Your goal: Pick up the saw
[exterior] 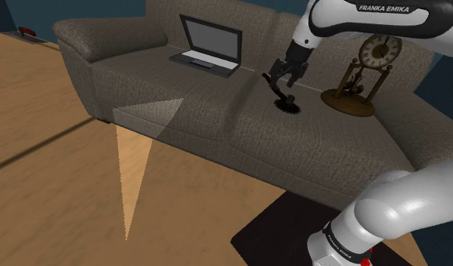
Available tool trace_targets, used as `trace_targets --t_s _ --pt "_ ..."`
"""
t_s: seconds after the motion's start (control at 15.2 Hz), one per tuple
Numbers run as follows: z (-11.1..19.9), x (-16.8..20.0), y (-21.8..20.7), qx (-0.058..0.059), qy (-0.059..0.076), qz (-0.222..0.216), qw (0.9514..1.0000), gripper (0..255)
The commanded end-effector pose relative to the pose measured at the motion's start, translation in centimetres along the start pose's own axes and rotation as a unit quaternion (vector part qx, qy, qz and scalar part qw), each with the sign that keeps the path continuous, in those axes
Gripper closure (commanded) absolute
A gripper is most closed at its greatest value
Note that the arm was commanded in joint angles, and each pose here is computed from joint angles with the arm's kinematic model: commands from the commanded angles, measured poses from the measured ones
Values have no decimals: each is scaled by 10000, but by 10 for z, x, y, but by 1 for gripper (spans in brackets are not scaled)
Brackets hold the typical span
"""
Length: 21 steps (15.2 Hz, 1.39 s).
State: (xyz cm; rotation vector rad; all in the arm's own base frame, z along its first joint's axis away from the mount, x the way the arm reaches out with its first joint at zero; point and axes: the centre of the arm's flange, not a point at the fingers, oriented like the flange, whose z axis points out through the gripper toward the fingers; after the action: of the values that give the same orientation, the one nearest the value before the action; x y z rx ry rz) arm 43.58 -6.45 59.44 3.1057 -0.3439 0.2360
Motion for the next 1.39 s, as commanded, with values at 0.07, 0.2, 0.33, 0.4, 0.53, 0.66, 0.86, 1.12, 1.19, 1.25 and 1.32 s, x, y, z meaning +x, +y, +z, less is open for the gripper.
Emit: trace_targets --t_s 0.07,0.2,0.33,0.4,0.53,0.66,0.86,1.12,1.19,1.25,1.32 --pt "12 30 20 -113 -41 306 9995 0" --pt "20 49 36 -187 -68 505 9985 0" --pt "28 67 52 -260 -94 705 9971 0" --pt "32 76 60 -297 -108 805 9963 0" --pt "39 93 78 -370 -135 1004 9942 0" --pt "47 110 96 -443 -161 1202 9916 0" --pt "57 133 125 -552 -201 1499 9869 0" --pt "76 137 133 -580 -212 1574 9856 0" --pt "81 136 133 -580 -212 1574 9856 0" --pt "86 135 133 -580 -212 1574 9856 0" --pt "91 134 133 -580 -212 1574 9856 0"
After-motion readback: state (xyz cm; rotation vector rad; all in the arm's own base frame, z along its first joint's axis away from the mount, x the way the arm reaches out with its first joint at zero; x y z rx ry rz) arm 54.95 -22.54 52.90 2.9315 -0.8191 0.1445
